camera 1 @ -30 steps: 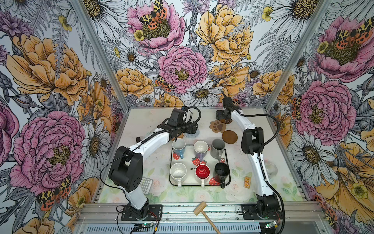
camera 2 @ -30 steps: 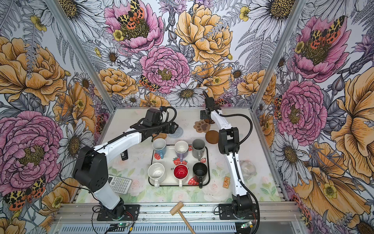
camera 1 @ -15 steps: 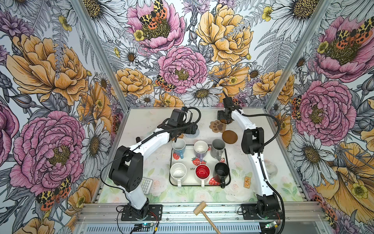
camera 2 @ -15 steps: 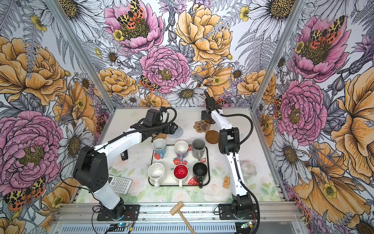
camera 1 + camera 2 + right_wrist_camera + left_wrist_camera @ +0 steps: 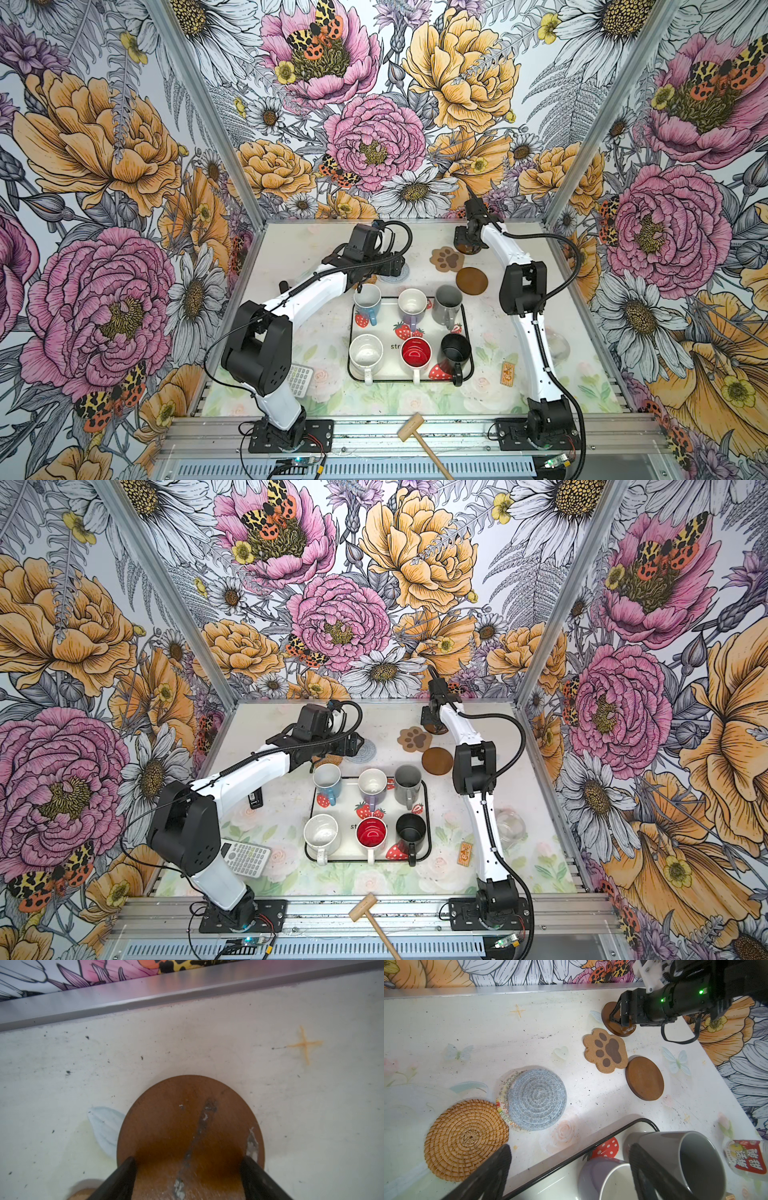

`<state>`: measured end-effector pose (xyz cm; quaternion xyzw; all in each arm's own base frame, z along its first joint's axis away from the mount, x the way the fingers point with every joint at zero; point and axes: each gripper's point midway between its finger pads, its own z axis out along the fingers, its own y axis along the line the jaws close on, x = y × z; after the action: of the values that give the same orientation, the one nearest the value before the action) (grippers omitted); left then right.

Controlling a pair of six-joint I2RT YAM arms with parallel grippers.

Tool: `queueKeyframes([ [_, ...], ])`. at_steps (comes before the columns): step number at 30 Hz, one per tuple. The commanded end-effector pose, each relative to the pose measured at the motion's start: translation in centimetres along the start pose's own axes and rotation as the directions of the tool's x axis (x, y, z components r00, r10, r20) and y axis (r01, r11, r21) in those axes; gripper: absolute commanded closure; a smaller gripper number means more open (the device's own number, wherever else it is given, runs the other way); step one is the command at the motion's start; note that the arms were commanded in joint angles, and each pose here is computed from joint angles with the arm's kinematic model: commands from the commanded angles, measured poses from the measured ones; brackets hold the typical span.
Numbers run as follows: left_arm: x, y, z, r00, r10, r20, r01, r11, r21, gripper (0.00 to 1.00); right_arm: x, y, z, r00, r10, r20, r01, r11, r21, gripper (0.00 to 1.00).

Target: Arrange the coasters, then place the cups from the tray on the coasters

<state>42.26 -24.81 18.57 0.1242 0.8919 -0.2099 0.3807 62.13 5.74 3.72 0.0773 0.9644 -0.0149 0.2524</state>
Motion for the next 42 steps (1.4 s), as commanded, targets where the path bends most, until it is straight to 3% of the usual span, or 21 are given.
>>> queueKeyframes([
  [1, -0.4, -0.1, -1.2, 0.999, 0.025, 0.028, -0.025, 1.000, -0.014, 0.10, -0.1, -1.0, -2.6, 0.999, -0.038, -0.015, 0.039, 0.997, 0.065, 0.19],
  [8, -0.5, -0.1, -1.2, 0.999, 0.025, 0.032, -0.025, 1.000, -0.018, 0.10, -2.9, 2.0, -5.3, 0.987, -0.134, 0.089, 0.131, 0.991, 0.034, 0.16],
  [16, -0.6, -0.2, -0.8, 0.999, 0.024, 0.029, -0.024, 1.000, -0.014, 0.10, -3.3, 4.5, -2.6, 0.974, -0.185, 0.131, 0.190, 0.981, -0.025, 0.11],
  [20, -0.8, -0.5, -0.4, 0.999, 0.025, 0.026, -0.025, 1.000, -0.004, 0.10, -4.2, 5.2, -2.1, 0.972, -0.159, 0.173, 0.175, 0.981, -0.086, 0.09],
  [30, -0.9, -1.0, 0.7, 1.000, 0.021, 0.011, -0.021, 1.000, 0.015, 0.10, -6.3, 4.5, -1.6, 0.949, -0.183, 0.255, 0.206, 0.976, -0.066, 0.01],
  [42, -0.6, -1.2, 1.8, 1.000, 0.007, -0.006, -0.007, 1.000, 0.022, 0.10, -6.6, 3.5, -0.2, 0.952, -0.164, 0.260, 0.202, 0.971, -0.127, 0.01],
])
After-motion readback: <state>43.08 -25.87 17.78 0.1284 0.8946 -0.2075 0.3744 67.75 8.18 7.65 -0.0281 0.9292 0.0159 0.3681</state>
